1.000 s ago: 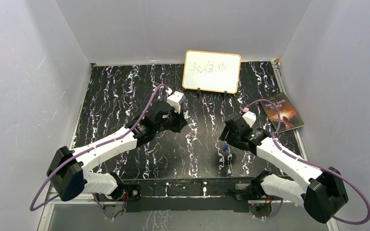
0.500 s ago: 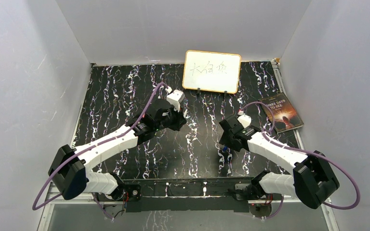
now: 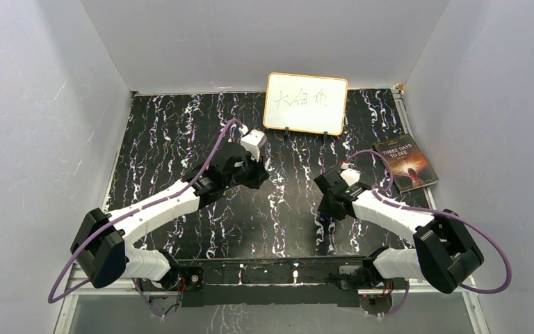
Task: Insert the pens into the pen caps
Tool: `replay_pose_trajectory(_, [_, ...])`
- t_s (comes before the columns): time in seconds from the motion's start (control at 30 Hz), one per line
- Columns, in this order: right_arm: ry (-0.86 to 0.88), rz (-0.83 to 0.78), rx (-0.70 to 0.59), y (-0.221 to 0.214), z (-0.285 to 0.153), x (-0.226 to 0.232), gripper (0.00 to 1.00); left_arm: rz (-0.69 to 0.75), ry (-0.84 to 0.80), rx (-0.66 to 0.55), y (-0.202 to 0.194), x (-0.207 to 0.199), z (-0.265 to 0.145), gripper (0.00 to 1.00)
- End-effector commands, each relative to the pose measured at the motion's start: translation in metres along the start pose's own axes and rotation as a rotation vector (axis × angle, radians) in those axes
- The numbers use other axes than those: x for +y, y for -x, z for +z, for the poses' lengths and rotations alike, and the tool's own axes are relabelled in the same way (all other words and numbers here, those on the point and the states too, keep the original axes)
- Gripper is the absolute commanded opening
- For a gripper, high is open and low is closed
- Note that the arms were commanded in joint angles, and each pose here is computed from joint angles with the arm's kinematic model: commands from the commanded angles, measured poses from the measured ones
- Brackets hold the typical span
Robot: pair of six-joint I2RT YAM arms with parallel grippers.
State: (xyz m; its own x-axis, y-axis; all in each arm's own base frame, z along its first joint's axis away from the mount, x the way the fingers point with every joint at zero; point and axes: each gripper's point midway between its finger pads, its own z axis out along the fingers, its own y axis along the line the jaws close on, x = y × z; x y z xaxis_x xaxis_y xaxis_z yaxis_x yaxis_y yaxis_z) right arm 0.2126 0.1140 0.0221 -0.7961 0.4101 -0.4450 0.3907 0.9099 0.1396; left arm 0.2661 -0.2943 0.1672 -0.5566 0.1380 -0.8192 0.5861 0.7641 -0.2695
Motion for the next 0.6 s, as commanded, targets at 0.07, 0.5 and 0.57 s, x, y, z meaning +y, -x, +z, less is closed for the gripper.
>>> replay_pose_trajectory(0.07, [0.029,0.009,-0.022,0.005,0.005,0.008,0.25,0.011,-0.023,-0.037,0.014,-0.005,-0.003,0.0])
replay_pose_trajectory(0.5, [0.09,0.005,-0.077,0.018,-0.006,0.018,0.0,-0.004,-0.043,-0.029,0.011,-0.008,-0.002,0.0])
replay_pose_trajectory(0.57, [0.141,0.015,-0.128,0.032,-0.018,0.027,0.0,-0.011,-0.06,-0.033,0.013,-0.011,-0.003,0.0])
